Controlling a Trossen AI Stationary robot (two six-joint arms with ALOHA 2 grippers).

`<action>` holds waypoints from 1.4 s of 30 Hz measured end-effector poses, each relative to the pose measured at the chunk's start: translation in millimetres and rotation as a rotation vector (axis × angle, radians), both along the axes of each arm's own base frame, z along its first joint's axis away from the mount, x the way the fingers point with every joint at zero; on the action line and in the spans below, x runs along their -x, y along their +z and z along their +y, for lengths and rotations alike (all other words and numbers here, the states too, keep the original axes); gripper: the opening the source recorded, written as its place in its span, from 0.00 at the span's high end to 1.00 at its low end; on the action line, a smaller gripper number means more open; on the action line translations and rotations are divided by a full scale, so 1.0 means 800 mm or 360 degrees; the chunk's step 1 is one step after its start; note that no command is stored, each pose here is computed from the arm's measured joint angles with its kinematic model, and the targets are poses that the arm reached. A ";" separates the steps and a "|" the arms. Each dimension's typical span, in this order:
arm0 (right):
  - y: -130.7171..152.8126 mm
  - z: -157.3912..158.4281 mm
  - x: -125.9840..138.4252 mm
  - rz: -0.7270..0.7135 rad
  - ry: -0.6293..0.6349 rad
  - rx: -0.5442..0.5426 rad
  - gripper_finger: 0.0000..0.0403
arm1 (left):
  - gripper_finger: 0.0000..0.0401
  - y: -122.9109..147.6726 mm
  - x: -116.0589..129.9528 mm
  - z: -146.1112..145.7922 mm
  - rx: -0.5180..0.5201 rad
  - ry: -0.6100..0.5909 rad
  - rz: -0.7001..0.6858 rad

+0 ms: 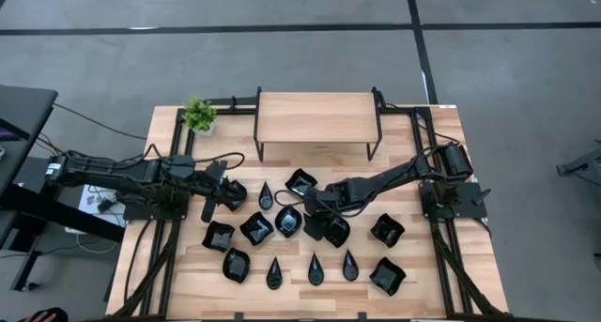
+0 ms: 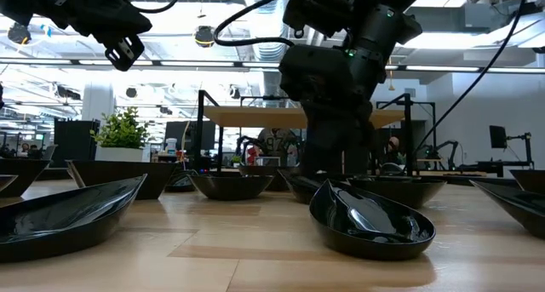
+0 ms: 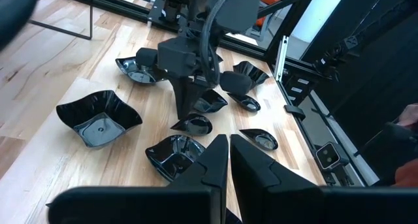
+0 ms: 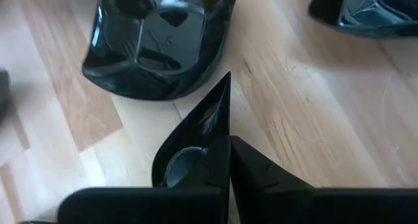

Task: Pick & Place Mini shaped plates
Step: Put the black drop shaped plate on the shelf

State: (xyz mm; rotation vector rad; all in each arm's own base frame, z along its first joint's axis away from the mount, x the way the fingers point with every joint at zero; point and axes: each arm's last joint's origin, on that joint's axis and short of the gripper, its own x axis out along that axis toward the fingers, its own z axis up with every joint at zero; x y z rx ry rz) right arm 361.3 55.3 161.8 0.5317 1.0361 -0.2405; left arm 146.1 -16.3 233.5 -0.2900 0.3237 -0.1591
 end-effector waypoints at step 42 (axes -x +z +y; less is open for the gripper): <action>0.023 -0.009 0.003 0.0222 -0.0077 -0.0007 0.74 | 0.95 0.000 0.000 0.000 0.0002 0.0000 0.0000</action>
